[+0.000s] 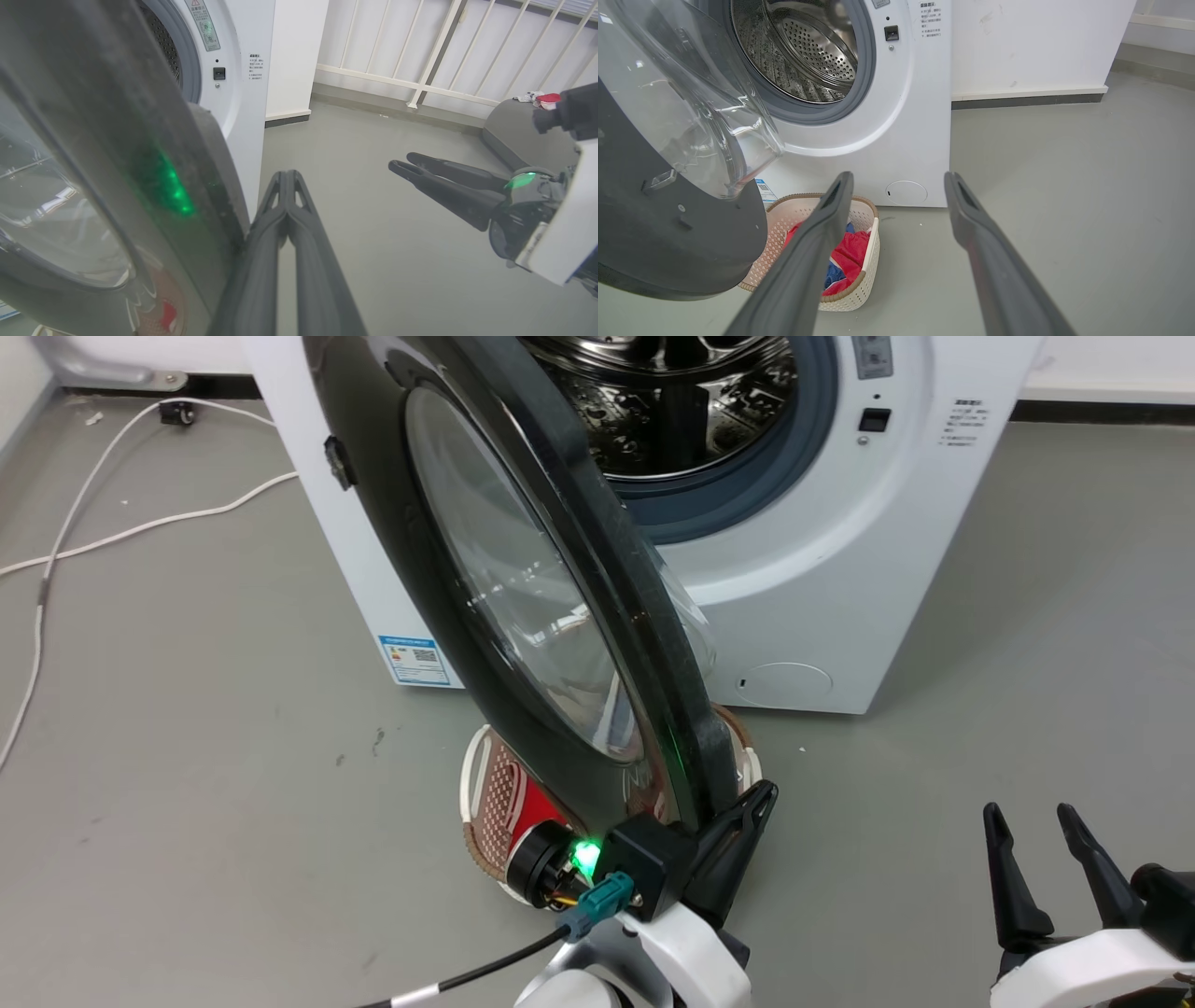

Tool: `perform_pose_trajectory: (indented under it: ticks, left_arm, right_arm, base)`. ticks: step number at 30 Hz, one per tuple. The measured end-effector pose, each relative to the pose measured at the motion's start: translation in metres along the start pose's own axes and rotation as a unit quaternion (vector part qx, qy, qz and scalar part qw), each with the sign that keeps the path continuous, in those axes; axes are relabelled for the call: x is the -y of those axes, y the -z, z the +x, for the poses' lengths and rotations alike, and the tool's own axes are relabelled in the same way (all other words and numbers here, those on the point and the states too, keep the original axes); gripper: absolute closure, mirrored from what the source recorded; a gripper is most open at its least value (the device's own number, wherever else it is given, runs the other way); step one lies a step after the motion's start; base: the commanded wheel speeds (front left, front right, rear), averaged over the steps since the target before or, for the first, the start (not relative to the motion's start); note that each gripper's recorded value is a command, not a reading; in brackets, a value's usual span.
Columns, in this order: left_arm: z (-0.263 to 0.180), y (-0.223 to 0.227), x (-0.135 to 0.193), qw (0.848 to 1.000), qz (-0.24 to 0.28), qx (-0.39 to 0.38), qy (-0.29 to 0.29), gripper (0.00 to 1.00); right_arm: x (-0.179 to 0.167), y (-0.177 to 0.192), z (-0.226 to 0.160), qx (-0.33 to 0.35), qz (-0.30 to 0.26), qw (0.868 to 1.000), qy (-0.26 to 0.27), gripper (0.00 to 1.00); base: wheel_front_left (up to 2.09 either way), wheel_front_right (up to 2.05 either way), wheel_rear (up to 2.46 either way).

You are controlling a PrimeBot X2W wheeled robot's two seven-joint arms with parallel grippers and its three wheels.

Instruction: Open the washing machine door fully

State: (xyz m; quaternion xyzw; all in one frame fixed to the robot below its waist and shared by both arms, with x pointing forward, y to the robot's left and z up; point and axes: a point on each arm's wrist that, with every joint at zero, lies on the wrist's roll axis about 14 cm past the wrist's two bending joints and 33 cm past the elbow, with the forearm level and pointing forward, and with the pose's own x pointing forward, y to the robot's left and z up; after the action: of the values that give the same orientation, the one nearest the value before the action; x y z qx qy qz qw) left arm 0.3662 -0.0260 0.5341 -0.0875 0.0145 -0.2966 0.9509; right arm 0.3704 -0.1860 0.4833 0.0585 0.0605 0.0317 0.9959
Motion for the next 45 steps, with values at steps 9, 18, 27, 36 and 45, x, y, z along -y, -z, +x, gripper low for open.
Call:
perform_pose_trajectory:
  ticks: [9,18,27,36,45]
  left_arm:
    - [-0.024,-0.004,-0.015,0.999,-0.010,0.009,-0.040,1.00]
    - [-0.053,-0.006,-0.035,0.995,-0.010,0.016,-0.094,1.00]
    - [-0.087,-0.014,-0.070,0.982,-0.006,0.034,-0.184,1.00]
    - [-0.132,-0.026,-0.107,0.955,-0.001,0.066,-0.290,1.00]
    - [-0.197,-0.034,-0.162,0.905,0.001,0.090,-0.415,1.00]
  right_arm:
    - [-0.018,0.002,0.015,-0.010,-0.008,0.999,-0.033,0.00]
    - [-0.048,0.007,0.034,-0.024,-0.019,0.996,-0.083,0.00]
    - [-0.085,0.011,0.048,-0.037,-0.028,0.989,-0.138,0.00]
    - [-0.125,0.014,0.059,-0.047,-0.037,0.980,-0.192,0.00]
    - [-0.156,0.017,0.064,-0.053,-0.036,0.970,-0.233,0.00]
  base:
    - [0.00,0.00,0.00]
    - [0.00,0.00,0.00]
    - [0.00,0.00,0.00]
    - [0.00,0.00,0.00]
    - [0.00,0.00,0.00]
